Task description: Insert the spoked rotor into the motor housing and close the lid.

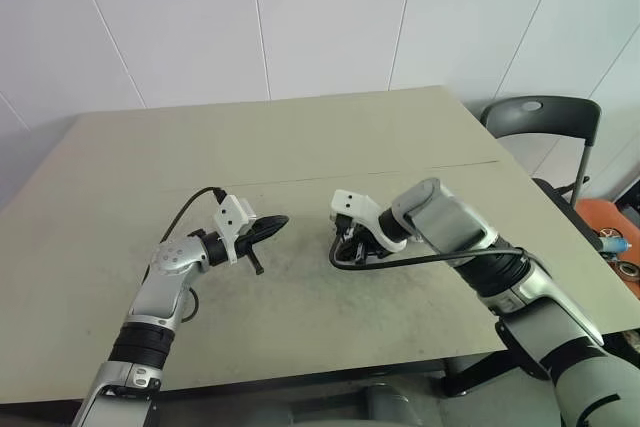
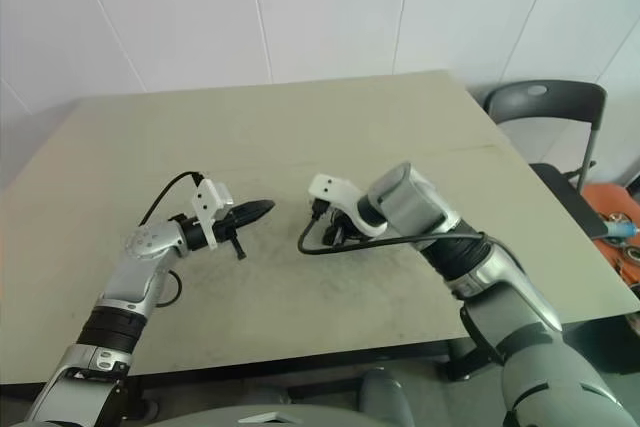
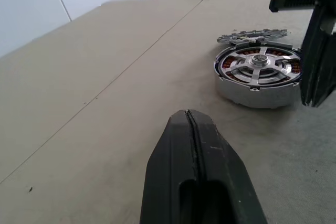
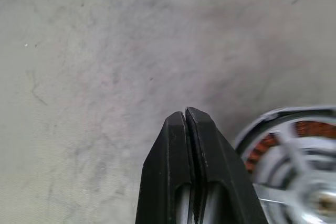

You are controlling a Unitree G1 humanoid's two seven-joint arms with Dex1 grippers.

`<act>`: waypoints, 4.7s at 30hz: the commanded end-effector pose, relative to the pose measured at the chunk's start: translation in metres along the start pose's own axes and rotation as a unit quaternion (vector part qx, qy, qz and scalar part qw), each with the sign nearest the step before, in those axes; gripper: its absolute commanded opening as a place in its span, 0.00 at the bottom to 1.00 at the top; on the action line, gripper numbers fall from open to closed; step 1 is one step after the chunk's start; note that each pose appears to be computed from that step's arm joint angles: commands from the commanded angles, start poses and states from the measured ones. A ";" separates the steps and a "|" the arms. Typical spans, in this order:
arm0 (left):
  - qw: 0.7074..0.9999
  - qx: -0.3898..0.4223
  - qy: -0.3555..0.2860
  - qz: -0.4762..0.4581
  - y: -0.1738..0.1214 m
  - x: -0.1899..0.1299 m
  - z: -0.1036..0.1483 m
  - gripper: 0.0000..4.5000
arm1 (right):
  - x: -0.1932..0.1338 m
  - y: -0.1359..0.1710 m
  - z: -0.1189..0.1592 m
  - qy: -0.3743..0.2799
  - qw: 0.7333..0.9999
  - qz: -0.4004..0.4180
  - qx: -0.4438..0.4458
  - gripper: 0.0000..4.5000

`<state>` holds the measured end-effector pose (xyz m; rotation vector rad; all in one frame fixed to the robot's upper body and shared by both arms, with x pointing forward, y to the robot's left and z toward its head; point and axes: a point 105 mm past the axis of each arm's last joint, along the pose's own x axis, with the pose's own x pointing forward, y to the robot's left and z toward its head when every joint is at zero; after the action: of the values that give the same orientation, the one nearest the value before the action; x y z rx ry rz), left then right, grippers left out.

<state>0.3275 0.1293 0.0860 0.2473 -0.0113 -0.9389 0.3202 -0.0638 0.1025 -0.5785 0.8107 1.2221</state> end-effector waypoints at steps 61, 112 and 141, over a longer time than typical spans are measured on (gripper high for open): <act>0.996 0.029 0.009 -0.080 -0.063 -0.016 0.002 0.00 | 0.001 0.029 -0.006 0.014 0.994 0.051 -0.092 0.00; 0.995 0.018 -0.019 -0.093 -0.064 0.017 0.004 0.00 | -0.035 0.010 -0.103 -0.334 0.600 -0.009 0.726 0.74; 0.996 0.024 -0.023 -0.085 -0.076 0.018 -0.002 0.00 | -0.027 -0.029 -0.074 -0.394 0.507 -0.022 0.767 0.26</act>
<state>0.2796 0.0791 0.0554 0.2567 -0.0197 -1.1080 0.3231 -0.1544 0.0617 1.3711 0.7491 0.1099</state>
